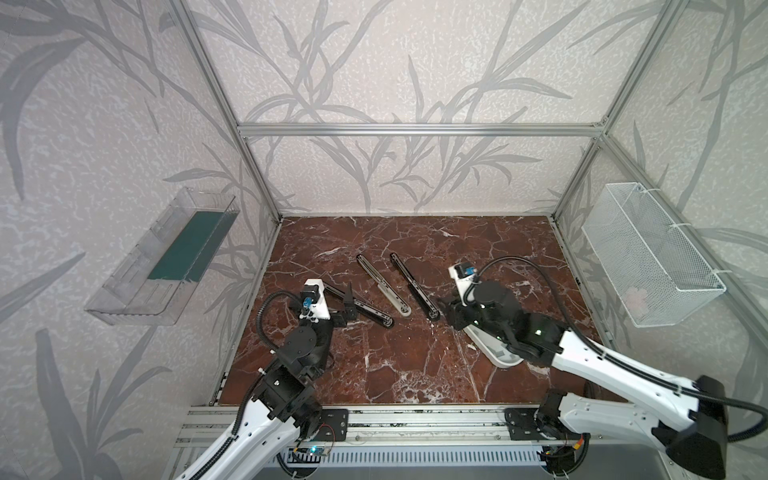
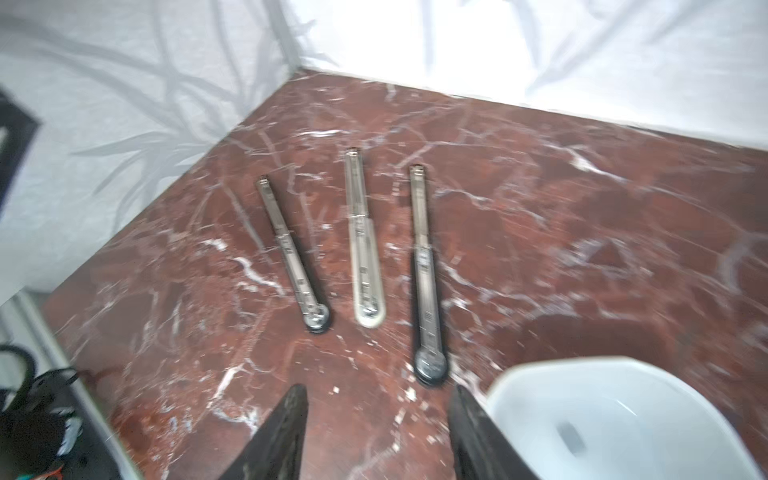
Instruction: Load the staples into the stapler
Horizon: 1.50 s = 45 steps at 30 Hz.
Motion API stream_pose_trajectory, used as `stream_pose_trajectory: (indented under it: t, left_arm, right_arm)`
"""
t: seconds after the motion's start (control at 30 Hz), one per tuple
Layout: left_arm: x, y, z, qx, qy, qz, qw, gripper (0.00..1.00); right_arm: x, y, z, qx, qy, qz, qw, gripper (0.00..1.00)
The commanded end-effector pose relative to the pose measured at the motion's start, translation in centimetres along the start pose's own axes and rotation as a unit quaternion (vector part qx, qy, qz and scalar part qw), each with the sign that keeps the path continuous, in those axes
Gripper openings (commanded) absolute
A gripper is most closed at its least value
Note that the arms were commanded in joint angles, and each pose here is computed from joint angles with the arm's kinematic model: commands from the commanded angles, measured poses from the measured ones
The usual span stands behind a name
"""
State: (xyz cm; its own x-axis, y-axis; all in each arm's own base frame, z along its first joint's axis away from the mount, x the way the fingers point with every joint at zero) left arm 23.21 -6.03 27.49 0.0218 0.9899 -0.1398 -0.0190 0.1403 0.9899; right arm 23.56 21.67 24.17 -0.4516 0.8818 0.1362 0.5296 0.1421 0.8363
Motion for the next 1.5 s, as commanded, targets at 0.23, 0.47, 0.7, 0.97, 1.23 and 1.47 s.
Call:
stream_pose_trajectory:
  t: [0.23,0.47,0.7,0.97,1.23,1.47]
  left_arm:
    - [1.0,0.3,-0.4,0.013,0.026,0.002,1.0,0.99]
    - [1.7,0.8,-1.2,-0.013,0.032,-0.017,0.999,0.99]
    - [1.9,1.0,-1.3,-0.014,0.035,-0.012,0.999,0.99]
    - [2.2,1.1,-1.4,-0.02,0.039,-0.013,0.999,0.99]
    - [2.2,1.2,-1.5,-0.02,0.041,-0.011,0.999,0.99]
    - [2.1,1.1,-1.3,-0.029,0.04,-0.016,0.999,0.99]
  right_arm:
    - [-9.7,-14.7,-1.6,0.295,-0.18,0.088,0.934,0.37]
    - [-7.0,-17.5,1.0,0.38,-0.113,0.128,0.909,0.25]
    - [-4.0,-15.7,3.8,0.35,-0.073,0.157,0.921,0.22]
    - [1.2,-11.9,9.2,0.291,-0.015,0.163,0.943,0.21]
    - [-0.8,-10.2,11.8,0.287,-0.101,0.08,0.949,0.22]
    - [-4.1,-12.0,10.1,0.305,-0.161,0.077,0.935,0.27]
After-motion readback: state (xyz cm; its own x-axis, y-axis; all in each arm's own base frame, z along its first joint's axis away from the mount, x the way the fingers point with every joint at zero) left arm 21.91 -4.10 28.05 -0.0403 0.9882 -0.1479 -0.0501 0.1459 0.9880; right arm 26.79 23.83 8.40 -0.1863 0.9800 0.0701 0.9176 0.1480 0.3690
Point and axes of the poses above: each gripper's point midway between its finger pads, its own z axis out along the fingers, its own x axis along the line the jaws close on, y = z × x, the point moved 2 cm from there along -z, back along the fingers, and after that the axes turned 4 degrees about -z, right-handed, at the moved point
